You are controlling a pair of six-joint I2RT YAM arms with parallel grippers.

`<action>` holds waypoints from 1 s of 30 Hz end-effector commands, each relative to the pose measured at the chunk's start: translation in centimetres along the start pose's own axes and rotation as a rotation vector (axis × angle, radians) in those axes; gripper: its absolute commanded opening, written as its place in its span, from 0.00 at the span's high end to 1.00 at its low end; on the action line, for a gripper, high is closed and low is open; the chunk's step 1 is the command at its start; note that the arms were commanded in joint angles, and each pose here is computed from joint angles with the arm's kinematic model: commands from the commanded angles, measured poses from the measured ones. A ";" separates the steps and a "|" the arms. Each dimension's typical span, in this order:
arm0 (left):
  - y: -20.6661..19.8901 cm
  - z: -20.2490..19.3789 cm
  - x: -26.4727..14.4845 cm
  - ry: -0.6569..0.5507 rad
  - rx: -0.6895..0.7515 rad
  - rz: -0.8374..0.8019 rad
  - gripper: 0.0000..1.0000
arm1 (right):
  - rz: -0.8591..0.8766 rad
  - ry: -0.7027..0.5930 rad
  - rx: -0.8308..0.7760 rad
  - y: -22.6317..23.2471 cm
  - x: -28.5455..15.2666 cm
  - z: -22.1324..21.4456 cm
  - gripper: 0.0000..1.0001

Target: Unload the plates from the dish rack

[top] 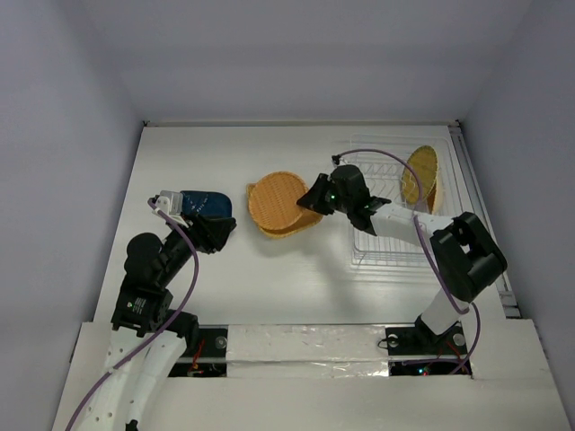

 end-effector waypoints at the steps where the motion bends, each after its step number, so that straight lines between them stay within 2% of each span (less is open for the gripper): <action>1: -0.4 1.0 -0.1 -0.060 0.021 -0.029 0.58 | -0.015 -0.044 -0.029 -0.4 0.1 0.3 0.78; 3: -0.4 0.9 -0.1 -0.058 0.020 -0.031 0.58 | -0.032 -0.055 -0.036 -0.7 -0.1 0.3 0.73; 6: -0.4 0.9 -0.1 -0.057 0.021 -0.030 0.58 | -0.074 -0.058 -0.057 -1.3 -0.3 0.2 0.61; 14: -0.3 0.9 -0.1 -0.058 0.020 -0.024 0.57 | -0.111 -0.080 -0.086 -1.6 -1.0 0.4 0.50; 15: -0.4 0.9 -0.1 -0.058 0.021 -0.024 0.57 | -0.114 -0.086 -0.086 -1.6 -1.2 0.4 0.42; 19: -0.4 0.9 -0.1 -0.058 0.020 -0.026 0.57 | -0.125 -0.114 -0.100 -1.5 -2.4 0.5 0.22; 22: -0.4 0.9 -0.1 -0.059 0.022 -0.026 0.57 | -0.140 -0.151 -0.121 -1.2 -3.4 0.9 0.10; 23: -0.4 0.9 -0.1 -0.059 0.022 -0.028 0.57 | -0.137 -0.160 -0.131 -0.7 -3.6 0.8 0.10; 26: -0.4 0.9 -0.1 -0.061 0.021 -0.025 0.57 | -0.112 -0.171 -0.154 0.6 -4.8 1.0 0.10; 29: -0.4 0.9 -0.2 -0.063 0.021 -0.022 0.57 | -0.053 -0.212 -0.176 2.4 -6.5 1.8 0.25; 30: -0.4 1.0 -0.2 -0.066 0.022 -0.023 0.57 | -0.058 -0.233 -0.190 2.8 -7.2 2.1 0.60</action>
Point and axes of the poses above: each gripper's point midway between its finger pads, its own x axis out along the fingers, its own y axis along the line the jaws close on, z = x × y, the point moved 10 cm from there along -x, back along the fingers, and after that the axes turned 14 degrees about x, right-handed, at the moved point
